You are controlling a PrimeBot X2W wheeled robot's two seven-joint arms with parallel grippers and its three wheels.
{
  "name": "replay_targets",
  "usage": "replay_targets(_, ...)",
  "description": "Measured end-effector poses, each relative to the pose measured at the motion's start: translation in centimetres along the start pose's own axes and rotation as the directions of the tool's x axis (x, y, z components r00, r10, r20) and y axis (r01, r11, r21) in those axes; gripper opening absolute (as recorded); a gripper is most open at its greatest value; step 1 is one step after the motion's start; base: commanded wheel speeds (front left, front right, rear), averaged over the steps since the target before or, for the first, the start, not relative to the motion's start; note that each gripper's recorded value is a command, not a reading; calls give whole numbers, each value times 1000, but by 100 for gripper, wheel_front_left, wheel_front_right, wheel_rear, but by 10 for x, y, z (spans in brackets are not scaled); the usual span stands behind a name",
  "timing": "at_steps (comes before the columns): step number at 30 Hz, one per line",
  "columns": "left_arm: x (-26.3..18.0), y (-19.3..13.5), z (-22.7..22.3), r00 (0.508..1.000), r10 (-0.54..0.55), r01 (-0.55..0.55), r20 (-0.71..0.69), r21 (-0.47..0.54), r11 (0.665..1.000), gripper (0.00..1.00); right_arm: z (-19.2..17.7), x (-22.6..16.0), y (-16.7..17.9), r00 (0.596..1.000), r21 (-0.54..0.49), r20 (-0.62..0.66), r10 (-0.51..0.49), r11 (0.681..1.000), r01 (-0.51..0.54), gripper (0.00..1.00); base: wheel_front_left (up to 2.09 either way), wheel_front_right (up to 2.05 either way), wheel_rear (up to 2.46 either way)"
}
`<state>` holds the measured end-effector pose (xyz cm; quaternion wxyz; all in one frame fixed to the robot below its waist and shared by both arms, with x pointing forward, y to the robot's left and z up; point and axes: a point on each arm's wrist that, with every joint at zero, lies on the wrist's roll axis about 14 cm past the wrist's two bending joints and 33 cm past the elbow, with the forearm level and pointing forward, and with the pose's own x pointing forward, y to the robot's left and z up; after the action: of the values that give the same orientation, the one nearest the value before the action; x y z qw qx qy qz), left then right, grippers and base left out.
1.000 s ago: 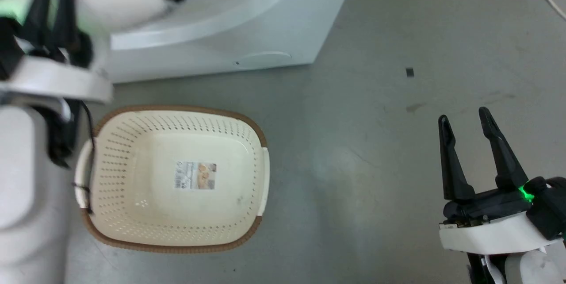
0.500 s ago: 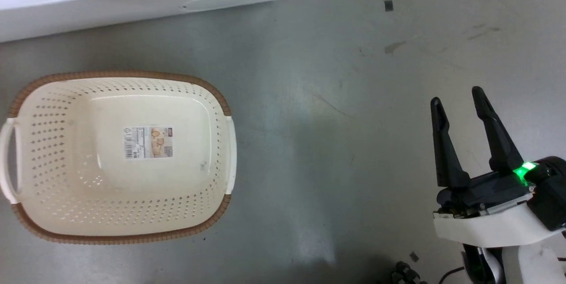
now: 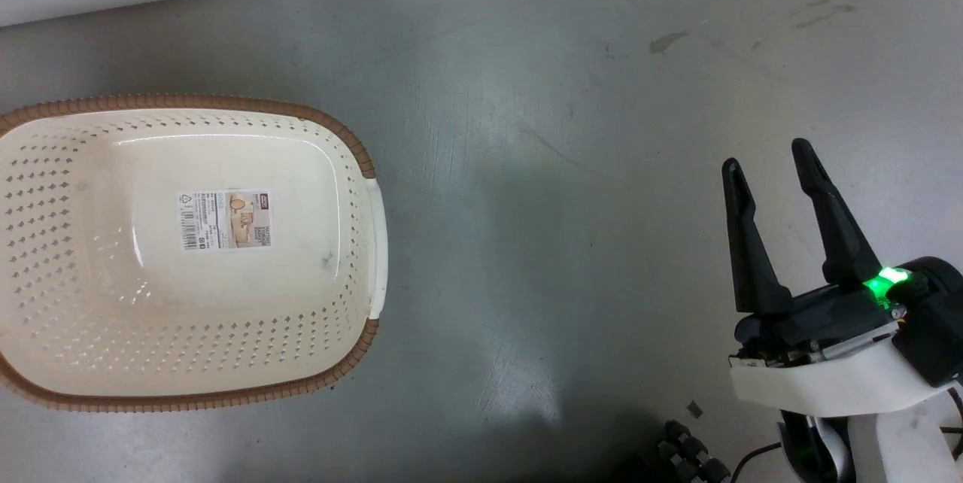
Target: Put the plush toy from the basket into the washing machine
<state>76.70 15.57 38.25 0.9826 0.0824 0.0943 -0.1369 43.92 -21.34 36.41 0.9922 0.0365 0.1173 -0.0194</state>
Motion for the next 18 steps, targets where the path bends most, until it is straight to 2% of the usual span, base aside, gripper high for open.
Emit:
replay_targets(1, -1, 2, 1, 1000, 1, -1, 7, 5, 1000, 100, 0, 0, 0, 1000, 3, 1, 1, 1000, -1, 100, 0, 0, 0)
replay_targets(9, -13, 1, 11, 998, -14, 13, 69, 23, 1000, 100, 15, 5, 3, 999, -4, 49, 11, 1000, -11, 100, 0, 0, 0)
replay_targets(16, -41, -16, 28, 990, -39, 46, 135, -44, 998, 100, 39, 6, 7, 993, -37, 111, 29, 999, -25, 100, 0, 0, 0)
replay_targets(18, -53, -19, 45, 982, -42, 55, 186, -66, 996, 100, 46, 6, 11, 990, -43, 133, 41, 998, -36, 100, 0, 0, 0)
